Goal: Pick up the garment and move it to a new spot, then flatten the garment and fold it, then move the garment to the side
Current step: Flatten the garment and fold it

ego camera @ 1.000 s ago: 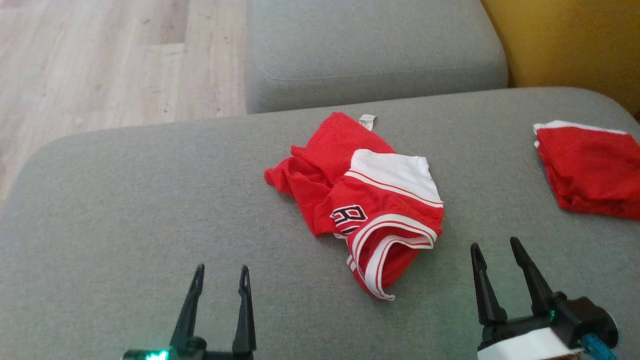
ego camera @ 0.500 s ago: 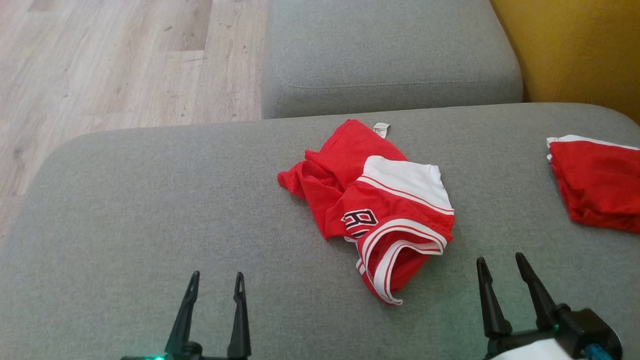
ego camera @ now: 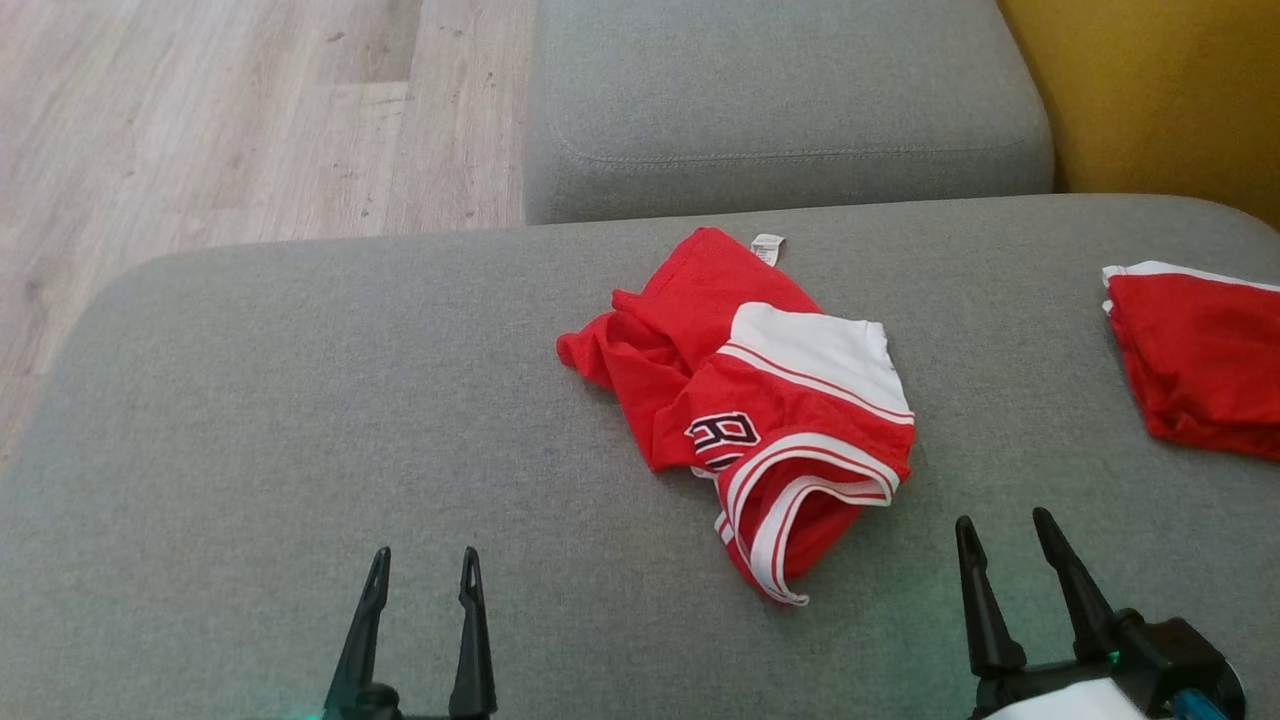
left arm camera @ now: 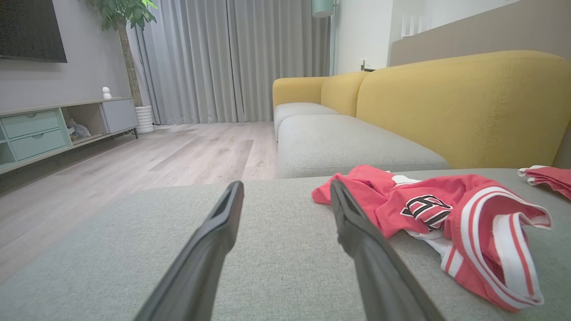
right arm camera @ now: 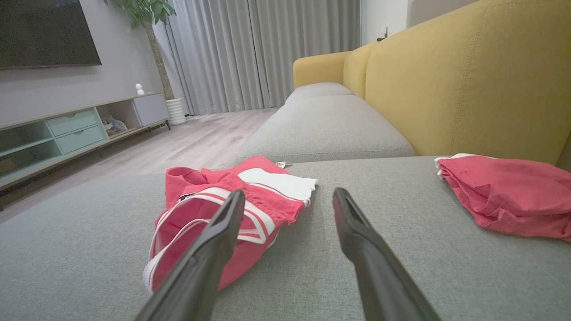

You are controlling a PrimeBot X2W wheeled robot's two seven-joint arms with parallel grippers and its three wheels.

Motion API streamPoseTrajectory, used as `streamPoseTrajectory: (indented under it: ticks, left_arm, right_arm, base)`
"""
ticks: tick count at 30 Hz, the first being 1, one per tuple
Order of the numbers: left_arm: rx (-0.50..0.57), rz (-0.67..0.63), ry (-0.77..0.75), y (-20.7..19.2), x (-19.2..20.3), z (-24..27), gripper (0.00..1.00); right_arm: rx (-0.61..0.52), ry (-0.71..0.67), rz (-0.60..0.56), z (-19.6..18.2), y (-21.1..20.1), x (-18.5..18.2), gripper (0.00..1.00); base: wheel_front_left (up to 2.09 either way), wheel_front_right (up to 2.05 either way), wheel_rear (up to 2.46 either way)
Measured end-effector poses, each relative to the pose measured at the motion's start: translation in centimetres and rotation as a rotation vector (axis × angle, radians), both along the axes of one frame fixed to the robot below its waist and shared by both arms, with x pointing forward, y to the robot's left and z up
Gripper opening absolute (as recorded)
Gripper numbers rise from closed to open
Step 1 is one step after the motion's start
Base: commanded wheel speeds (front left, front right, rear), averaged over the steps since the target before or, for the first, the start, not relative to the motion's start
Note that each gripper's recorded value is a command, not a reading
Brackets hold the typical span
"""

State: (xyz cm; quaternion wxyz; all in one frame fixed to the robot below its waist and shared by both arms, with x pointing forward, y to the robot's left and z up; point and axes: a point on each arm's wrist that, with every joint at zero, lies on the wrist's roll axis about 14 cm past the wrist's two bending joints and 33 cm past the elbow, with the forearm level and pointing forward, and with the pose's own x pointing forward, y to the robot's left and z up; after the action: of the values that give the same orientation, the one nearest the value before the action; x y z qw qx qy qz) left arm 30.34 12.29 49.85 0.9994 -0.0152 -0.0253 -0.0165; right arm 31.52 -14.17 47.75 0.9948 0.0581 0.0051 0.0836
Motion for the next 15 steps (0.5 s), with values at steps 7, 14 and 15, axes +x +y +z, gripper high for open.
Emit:
streamPoseTrajectory:
  ticks: [7, 14, 15]
  left_arm:
    - [0.002, 0.003, 0.010, 0.11, -0.03, -0.31, 1.00]
    - [-0.001, 0.003, 0.014, 0.06, -0.03, -0.43, 1.00]
    - [-0.005, 0.002, 0.017, 0.01, -0.01, -0.49, 1.00]
  right_arm:
    - [0.007, 0.003, 0.001, -0.05, 0.05, 0.07, 1.00]
    - [0.007, 0.004, 0.000, -0.08, 0.04, 0.09, 1.00]
    - [0.007, 0.004, 0.000, -0.09, 0.02, 0.08, 1.00]
  base:
    - [0.00, 0.00, 0.00]
    - [0.00, 0.00, 0.00]
    - [0.00, 0.00, 0.00]
